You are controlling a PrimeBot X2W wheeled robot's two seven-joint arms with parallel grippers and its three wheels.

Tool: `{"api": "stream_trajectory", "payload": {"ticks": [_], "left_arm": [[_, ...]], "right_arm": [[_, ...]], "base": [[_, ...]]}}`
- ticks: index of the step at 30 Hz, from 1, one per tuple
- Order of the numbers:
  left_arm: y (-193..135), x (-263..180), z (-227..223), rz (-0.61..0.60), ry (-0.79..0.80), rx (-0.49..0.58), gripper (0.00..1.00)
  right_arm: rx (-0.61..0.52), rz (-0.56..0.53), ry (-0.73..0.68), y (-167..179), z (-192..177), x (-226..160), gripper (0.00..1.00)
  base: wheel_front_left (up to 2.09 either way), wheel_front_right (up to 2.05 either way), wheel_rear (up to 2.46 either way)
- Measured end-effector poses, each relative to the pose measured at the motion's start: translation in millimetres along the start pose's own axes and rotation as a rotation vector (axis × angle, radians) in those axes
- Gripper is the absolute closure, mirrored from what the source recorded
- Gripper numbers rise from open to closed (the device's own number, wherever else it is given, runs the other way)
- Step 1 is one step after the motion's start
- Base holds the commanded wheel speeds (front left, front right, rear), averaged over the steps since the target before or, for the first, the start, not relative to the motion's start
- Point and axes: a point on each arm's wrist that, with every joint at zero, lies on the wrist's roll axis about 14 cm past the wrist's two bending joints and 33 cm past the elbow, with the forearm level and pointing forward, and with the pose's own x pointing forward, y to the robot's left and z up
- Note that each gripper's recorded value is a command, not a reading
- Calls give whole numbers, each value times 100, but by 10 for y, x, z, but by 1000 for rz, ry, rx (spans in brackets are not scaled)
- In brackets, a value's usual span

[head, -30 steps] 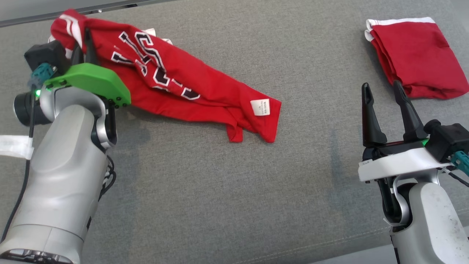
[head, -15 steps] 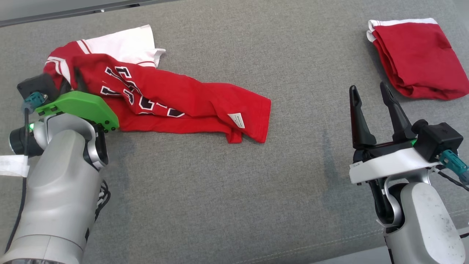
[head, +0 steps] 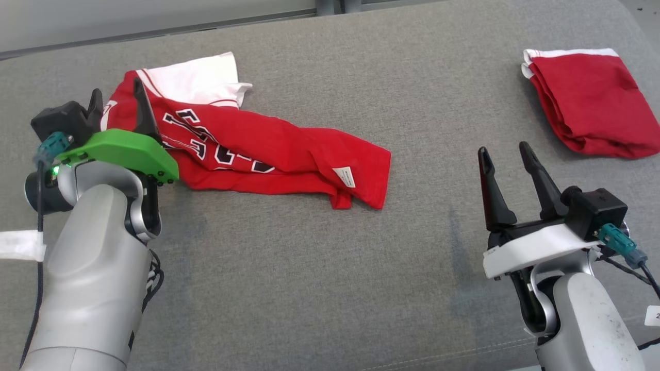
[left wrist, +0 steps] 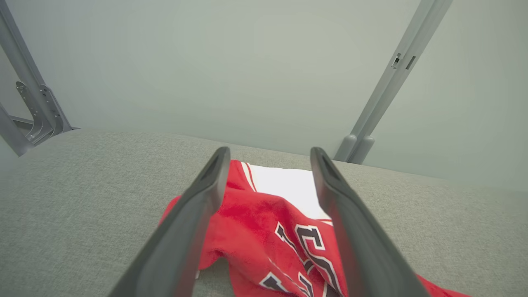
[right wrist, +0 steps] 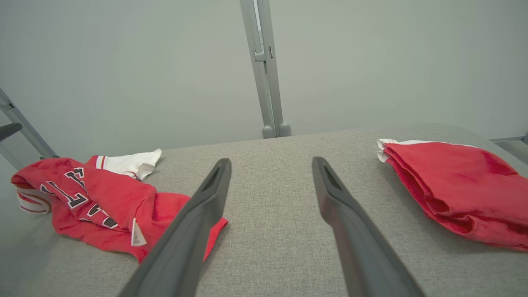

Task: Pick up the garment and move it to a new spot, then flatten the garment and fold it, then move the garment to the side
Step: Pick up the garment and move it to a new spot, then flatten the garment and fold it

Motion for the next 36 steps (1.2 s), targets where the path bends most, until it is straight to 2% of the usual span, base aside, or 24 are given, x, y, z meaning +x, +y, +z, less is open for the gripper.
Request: {"api": "stream_trajectory", "payload": {"ticks": [6,13,20,30,36], "left_arm": [[152,-415,184,-8,-99,1,0],[296,-921,81,17,-122,-15,0],[384,-1406,-48,70,-128,-46,0],[497,-1644,75,134,-186,-79,0],[632,-1692,139,184,-210,-89,0]], "right_arm": [[-5,70,49,261,-105,-41,0],[-28,173,99,617,-219,-54,0],[-92,276,211,926,-545,-60,0],[-255,379,368,1007,-1109,121,0],[-261,402,418,1072,-1360,281,0]], "base": [[0,0,0],[0,0,0],[0,0,0],[0,0,0],[0,0,0]]}}
